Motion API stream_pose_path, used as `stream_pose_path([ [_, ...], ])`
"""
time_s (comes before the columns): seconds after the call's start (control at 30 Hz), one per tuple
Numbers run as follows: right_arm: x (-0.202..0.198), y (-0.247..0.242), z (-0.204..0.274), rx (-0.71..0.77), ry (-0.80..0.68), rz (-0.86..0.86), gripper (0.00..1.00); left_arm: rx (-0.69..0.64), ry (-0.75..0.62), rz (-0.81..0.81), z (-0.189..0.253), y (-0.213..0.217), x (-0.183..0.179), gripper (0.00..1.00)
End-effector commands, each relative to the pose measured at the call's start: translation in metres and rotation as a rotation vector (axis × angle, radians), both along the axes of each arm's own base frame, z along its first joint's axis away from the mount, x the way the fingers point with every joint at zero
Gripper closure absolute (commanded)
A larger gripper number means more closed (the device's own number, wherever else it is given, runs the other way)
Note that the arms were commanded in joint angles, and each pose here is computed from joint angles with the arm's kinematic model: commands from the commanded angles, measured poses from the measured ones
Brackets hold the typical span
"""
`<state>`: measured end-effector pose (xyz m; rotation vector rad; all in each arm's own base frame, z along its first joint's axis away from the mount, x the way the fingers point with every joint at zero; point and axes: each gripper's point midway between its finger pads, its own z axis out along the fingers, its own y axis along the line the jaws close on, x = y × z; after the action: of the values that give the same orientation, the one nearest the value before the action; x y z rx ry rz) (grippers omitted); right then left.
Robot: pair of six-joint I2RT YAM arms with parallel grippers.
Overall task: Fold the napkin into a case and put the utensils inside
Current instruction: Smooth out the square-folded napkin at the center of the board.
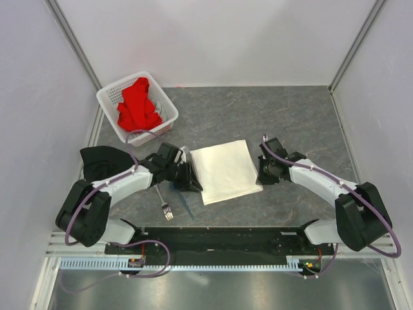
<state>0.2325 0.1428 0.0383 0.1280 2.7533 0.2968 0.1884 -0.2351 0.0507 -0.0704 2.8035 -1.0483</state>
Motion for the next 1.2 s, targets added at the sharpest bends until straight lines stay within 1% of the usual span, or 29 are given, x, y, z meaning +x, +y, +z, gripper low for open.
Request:
stream_pose_path([
  [0.0,0.028,0.036,0.051,0.127,-0.130,0.054,0.73,-0.056,-0.176,0.066,0.053,0.003,0.058,0.67],
  [0.03,0.031,0.047,0.056,0.170,-0.136,0.058,0.70,-0.080,-0.181,0.069,0.058,0.001,0.065,0.67],
  [0.07,0.035,0.068,0.060,0.246,-0.134,0.091,0.68,-0.089,-0.182,0.095,0.058,0.005,0.078,0.68],
  [0.13,0.033,0.099,0.065,0.325,-0.124,0.148,0.66,-0.087,-0.180,0.120,0.056,0.004,0.104,0.71],
  [0.17,0.038,0.117,0.068,0.376,-0.120,0.156,0.65,-0.087,-0.203,0.141,0.061,0.008,0.122,0.72],
  [0.2,0.033,0.134,0.070,0.403,-0.115,0.191,0.64,-0.068,-0.169,0.152,0.045,0.010,0.130,0.74],
  [0.23,0.033,0.145,0.066,0.420,-0.098,0.205,0.64,-0.071,-0.162,0.160,0.043,0.011,0.137,0.75],
  [0.27,0.038,0.160,0.074,0.469,-0.121,0.216,0.64,-0.074,-0.177,0.172,0.046,0.014,0.150,0.76],
  [0.33,0.032,0.180,0.070,0.518,-0.092,0.247,0.66,-0.052,-0.155,0.182,0.029,0.017,0.160,0.77],
  [0.37,0.034,0.191,0.075,0.559,-0.112,0.264,0.66,-0.051,-0.159,0.191,0.028,0.020,0.168,0.78],
  [0.43,0.025,0.208,0.064,0.599,-0.058,0.280,0.68,-0.044,-0.153,0.200,0.020,0.022,0.174,0.78],
  [0.47,0.026,0.216,0.066,0.625,-0.069,0.290,0.69,-0.037,-0.134,0.205,0.012,0.024,0.178,0.78],
  [0.53,0.018,0.230,0.054,0.654,-0.033,0.308,0.72,-0.032,-0.131,0.222,0.006,0.026,0.184,0.79],
  [0.67,0.000,0.243,0.031,0.662,0.018,0.332,0.75,-0.019,-0.119,0.231,-0.006,0.027,0.189,0.79],
  [0.87,-0.023,0.235,0.002,0.647,0.068,0.318,0.78,0.014,-0.085,0.241,-0.024,0.032,0.191,0.80],
  [0.97,-0.031,0.229,-0.006,0.629,0.087,0.321,0.79,0.024,-0.103,0.243,-0.020,0.033,0.192,0.80],
  [1.03,-0.033,0.227,-0.004,0.625,0.084,0.322,0.80,0.020,-0.132,0.238,-0.008,0.033,0.196,0.80],
  [1.17,-0.029,0.228,0.010,0.627,0.056,0.338,0.80,0.001,-0.167,0.235,0.013,0.032,0.194,0.79],
])
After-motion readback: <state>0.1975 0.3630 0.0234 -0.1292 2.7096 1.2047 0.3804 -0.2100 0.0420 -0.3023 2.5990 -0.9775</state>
